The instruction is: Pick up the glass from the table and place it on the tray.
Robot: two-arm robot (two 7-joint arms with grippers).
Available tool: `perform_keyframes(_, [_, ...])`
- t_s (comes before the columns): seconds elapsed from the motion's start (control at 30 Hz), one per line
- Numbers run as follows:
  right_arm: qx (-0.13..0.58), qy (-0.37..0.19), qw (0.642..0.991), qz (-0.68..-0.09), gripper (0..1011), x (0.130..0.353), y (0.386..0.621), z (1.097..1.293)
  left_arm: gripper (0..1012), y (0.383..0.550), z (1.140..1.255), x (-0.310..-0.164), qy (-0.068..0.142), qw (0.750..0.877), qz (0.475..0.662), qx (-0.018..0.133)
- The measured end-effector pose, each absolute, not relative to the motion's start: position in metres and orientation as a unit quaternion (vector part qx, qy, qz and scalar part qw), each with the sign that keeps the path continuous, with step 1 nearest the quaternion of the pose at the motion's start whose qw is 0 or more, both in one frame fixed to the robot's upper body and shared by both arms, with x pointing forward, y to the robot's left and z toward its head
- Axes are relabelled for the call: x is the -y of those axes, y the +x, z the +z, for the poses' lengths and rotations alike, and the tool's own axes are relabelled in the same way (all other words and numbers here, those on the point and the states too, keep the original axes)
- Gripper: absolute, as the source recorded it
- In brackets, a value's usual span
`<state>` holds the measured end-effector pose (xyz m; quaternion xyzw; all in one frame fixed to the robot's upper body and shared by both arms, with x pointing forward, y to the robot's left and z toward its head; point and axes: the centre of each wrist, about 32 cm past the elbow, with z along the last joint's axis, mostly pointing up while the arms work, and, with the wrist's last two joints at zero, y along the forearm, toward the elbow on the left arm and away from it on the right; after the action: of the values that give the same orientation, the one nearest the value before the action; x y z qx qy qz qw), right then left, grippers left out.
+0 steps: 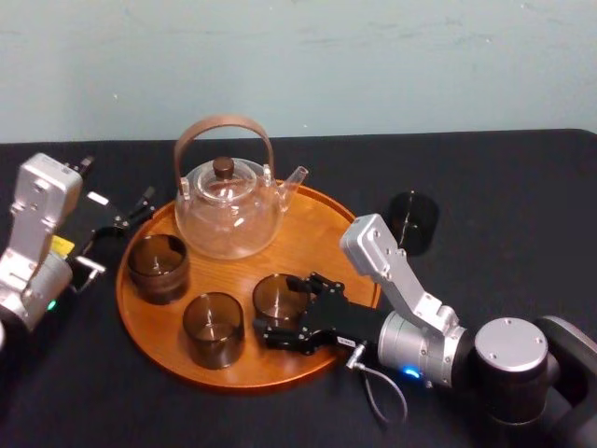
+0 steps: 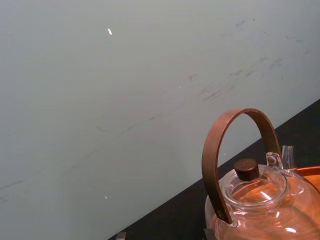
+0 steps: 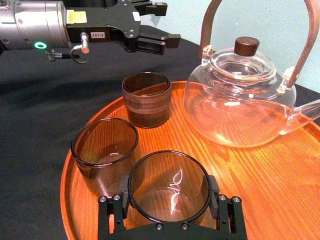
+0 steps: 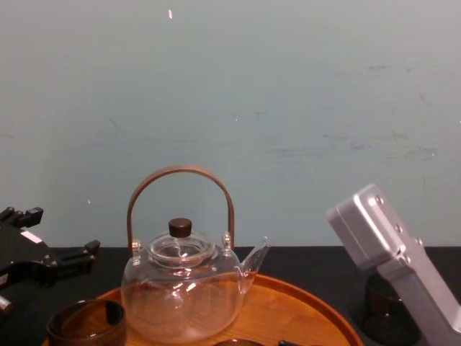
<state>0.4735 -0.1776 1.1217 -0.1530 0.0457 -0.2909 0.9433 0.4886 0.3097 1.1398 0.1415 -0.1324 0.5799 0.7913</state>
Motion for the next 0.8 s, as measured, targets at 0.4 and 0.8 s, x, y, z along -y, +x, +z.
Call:
perform_keyframes(0.4, [-0.035,-0.152,0.944,-0.291,1002,0.179,0.472,1.123,1001,0.489,1.140,-0.310,0.141,0.791,0.580,0.132])
perform_keyframes(0.8, [0.014,-0.129,0.941,-0.313,1002,0.186,0.460,1.139,1001,0.489,1.140,-0.310,0.141,0.791,0.580,0.132])
